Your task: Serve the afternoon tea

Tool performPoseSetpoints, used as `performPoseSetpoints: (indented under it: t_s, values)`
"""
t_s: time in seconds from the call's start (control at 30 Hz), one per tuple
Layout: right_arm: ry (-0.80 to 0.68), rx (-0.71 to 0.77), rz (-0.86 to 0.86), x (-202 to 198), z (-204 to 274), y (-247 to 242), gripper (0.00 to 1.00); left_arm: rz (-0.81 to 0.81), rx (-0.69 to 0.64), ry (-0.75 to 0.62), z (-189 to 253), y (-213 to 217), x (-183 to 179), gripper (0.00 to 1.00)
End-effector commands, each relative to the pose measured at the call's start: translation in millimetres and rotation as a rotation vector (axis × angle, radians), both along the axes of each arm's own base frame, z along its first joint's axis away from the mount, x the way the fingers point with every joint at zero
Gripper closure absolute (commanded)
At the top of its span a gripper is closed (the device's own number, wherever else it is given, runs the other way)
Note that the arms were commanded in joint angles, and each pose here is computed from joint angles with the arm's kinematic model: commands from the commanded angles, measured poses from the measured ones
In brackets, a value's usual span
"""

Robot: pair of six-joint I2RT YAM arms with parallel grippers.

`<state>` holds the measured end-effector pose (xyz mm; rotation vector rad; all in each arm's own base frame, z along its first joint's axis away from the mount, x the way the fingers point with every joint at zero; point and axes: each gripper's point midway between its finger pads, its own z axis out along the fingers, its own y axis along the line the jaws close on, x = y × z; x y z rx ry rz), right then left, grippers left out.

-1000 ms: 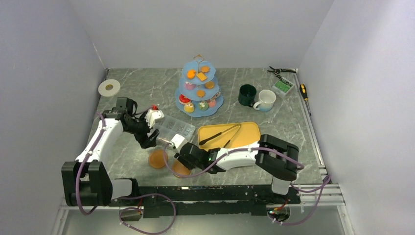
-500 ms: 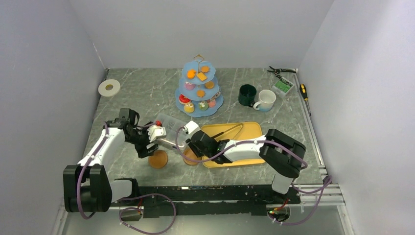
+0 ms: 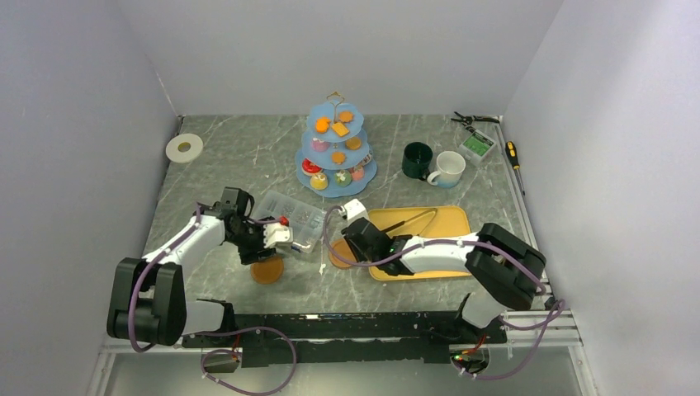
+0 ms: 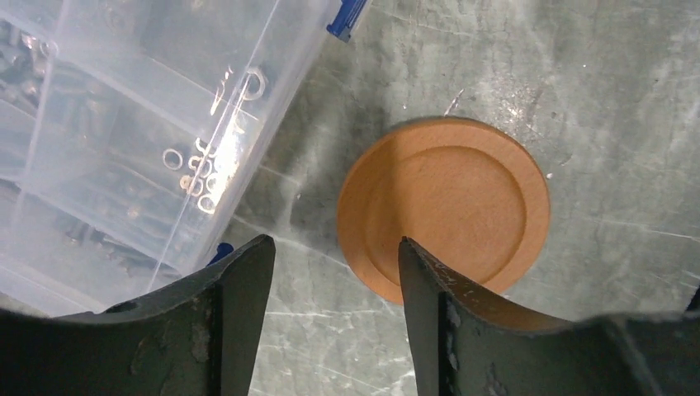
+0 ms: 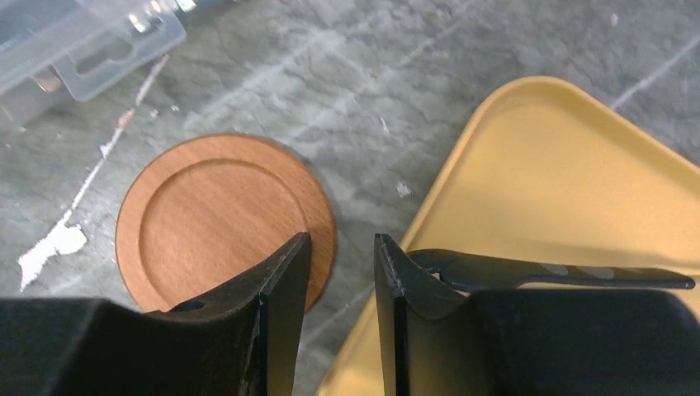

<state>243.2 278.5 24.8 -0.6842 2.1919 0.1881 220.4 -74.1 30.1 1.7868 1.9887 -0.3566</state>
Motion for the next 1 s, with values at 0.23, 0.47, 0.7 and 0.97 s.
performPoseSetpoints:
  t_s: [0.23, 0.47, 0.7, 0.97]
  values:
    - [0.006, 0.023, -0.055, -7.2, 22.1, -17.0, 0.62, -0.033, 0.021, 0.032, -17.0, -17.6, -18.0, 0.48]
    - [-0.044, 0.127, -0.032, -8.1, 48.7, -2.6, 0.59, 0.021, 0.054, 0.065, -21.9, -41.0, -20.9, 0.51]
    - [-0.081, 0.206, 0.057, -23.6, 70.4, 21.9, 0.57, 0.075, 0.044, 0.190, -4.4, -69.9, -40.7, 0.51]
    - [-0.124, 0.267, 0.277, -66.0, 106.1, 89.6, 0.56, 0.211, -0.163, 0.312, 102.2, -87.6, -41.4, 0.45]
